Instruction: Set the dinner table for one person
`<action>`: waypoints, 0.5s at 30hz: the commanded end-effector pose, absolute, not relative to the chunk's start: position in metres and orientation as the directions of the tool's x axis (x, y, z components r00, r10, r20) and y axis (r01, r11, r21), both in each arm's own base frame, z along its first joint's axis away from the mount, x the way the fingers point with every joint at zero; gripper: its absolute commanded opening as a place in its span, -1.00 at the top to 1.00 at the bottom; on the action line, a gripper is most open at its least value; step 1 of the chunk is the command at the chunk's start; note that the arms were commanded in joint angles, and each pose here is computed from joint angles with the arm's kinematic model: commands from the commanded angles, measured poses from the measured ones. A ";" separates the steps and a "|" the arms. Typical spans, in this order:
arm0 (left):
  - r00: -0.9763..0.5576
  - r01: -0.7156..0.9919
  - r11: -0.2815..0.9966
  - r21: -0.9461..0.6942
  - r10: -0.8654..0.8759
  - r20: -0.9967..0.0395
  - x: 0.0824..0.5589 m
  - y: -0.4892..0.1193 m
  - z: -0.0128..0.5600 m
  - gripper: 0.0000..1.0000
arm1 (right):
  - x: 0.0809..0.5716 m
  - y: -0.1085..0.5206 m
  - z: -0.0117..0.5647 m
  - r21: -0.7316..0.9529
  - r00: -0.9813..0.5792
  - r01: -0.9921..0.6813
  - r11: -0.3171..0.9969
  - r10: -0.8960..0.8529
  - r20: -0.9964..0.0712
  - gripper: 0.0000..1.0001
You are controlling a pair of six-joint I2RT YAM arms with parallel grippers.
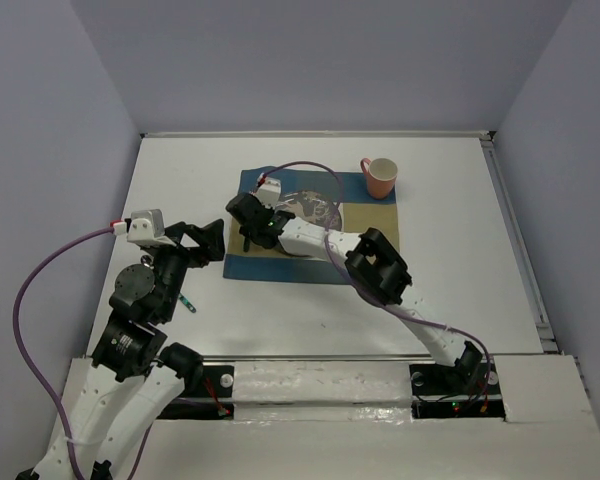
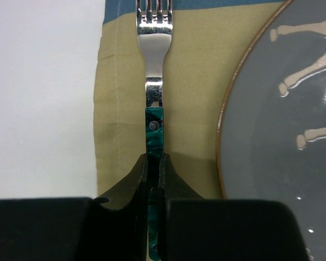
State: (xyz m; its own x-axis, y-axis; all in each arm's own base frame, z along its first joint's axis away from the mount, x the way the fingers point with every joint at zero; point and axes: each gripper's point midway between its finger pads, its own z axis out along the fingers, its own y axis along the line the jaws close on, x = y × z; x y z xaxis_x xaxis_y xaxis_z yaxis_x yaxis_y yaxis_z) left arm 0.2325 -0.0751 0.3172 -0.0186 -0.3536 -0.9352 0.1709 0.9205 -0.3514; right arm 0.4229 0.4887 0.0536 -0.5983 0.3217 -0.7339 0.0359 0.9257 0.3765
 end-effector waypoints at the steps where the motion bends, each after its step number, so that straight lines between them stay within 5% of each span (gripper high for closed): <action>1: 0.033 0.179 0.912 -0.368 -0.380 -0.925 0.231 -0.073 0.335 -0.98 | 0.433 0.501 0.067 0.400 -0.590 0.000 0.916 0.323 -0.740 1.00; 11: 0.029 0.179 0.913 -0.365 -0.376 -0.926 0.232 -0.073 0.334 -0.98 | 0.432 0.495 0.053 0.381 -0.619 0.013 0.924 0.306 -0.723 1.00; 15: 0.031 0.175 0.914 -0.366 -0.376 -0.926 0.232 -0.072 0.334 -0.98 | 0.430 0.497 0.051 0.381 -0.630 0.006 0.924 0.300 -0.717 0.62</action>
